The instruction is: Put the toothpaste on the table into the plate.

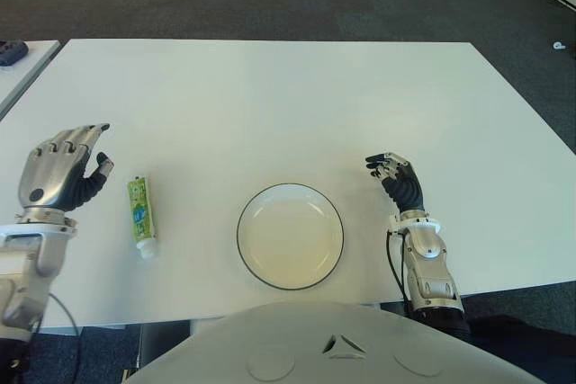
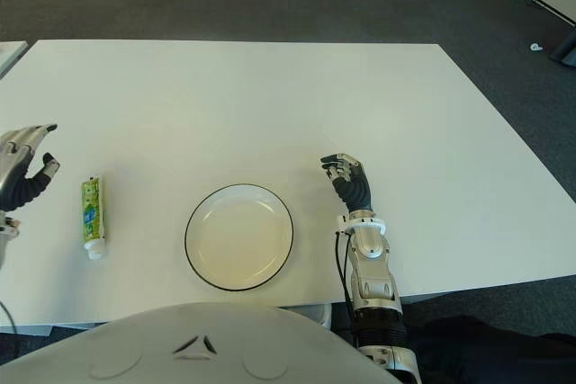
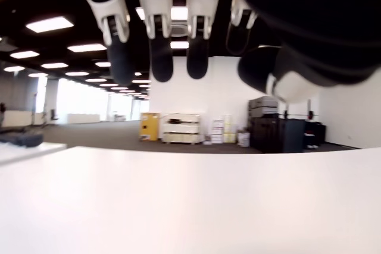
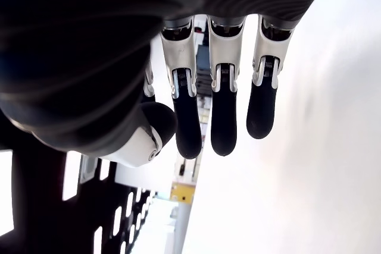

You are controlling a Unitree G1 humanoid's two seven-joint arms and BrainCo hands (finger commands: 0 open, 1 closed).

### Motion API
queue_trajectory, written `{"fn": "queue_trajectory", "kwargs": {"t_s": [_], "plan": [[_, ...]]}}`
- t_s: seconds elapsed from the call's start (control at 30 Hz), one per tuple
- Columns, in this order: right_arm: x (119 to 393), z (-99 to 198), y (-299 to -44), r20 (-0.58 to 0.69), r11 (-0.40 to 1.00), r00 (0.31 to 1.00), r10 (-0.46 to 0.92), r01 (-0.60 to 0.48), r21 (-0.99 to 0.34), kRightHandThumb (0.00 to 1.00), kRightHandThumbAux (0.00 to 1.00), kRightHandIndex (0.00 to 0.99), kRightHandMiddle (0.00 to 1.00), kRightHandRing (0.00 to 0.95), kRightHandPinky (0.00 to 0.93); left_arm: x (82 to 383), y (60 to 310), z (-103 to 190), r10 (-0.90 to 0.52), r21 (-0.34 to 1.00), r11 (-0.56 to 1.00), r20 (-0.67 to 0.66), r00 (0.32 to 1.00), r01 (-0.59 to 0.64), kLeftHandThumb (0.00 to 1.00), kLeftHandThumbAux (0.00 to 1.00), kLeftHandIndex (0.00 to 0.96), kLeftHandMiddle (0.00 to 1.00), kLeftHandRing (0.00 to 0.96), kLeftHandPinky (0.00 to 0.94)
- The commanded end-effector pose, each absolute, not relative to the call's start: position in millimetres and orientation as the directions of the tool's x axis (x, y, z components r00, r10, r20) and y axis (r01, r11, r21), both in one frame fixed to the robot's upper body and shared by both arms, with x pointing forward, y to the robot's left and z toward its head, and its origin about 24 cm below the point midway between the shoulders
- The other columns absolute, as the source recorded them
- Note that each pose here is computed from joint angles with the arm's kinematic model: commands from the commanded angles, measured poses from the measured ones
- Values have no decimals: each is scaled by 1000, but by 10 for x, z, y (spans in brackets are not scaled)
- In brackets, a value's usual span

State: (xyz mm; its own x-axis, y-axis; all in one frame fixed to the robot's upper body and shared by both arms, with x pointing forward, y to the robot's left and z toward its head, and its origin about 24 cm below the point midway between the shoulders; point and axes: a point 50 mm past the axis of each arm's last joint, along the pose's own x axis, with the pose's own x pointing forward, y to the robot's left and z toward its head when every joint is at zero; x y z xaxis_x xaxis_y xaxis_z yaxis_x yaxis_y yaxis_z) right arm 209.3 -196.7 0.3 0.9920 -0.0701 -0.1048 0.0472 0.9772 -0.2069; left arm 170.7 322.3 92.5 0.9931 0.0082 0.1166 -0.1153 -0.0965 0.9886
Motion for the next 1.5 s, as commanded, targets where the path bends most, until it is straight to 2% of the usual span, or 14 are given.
{"fn": "queue_trajectory", "kwargs": {"t_s": [0.03,0.33,0.57,0.67,0.83,1.0,1.13,1.5], "plan": [[2135,-23,-1909,-118,980,991,-62,38,-195,689,731,421,402,366,360,1780,3253,1076,-112,974,-209,70,991,-92,651,387,21,83,94,124],[2143,-33,-1880,-115,982,992,-56,34,-186,691,730,424,404,362,355,1841,3353,1169,-205,933,-344,38,978,-109,613,365,0,47,53,102],[2146,-41,-1868,-116,983,992,-52,30,-179,693,729,426,407,362,349,1888,3321,1257,-215,905,-416,0,977,-92,589,379,0,20,21,78],[2149,-46,-1867,-118,984,992,-50,28,-178,692,729,425,406,361,348,1910,3308,1290,-254,881,-457,5,967,-124,587,380,0,28,26,85],[2156,-51,-1865,-116,985,992,-46,26,-173,691,730,425,405,362,350,1907,3317,1248,-369,804,-565,-48,928,-184,589,358,0,52,43,79],[2158,-54,-1865,-113,985,992,-47,27,-168,691,730,425,408,364,359,1923,3389,1124,-430,769,-607,-106,897,-200,575,364,0,69,52,72],[2151,-49,-1858,-111,985,993,-49,29,-172,690,731,424,410,369,367,1934,3483,974,-482,716,-671,-224,847,-192,541,384,0,44,24,29],[2141,-44,-1867,-111,983,992,-53,33,-179,688,731,422,410,370,370,1928,3508,797,-566,716,-679,-369,737,-163,498,412,0,1,0,33]]}}
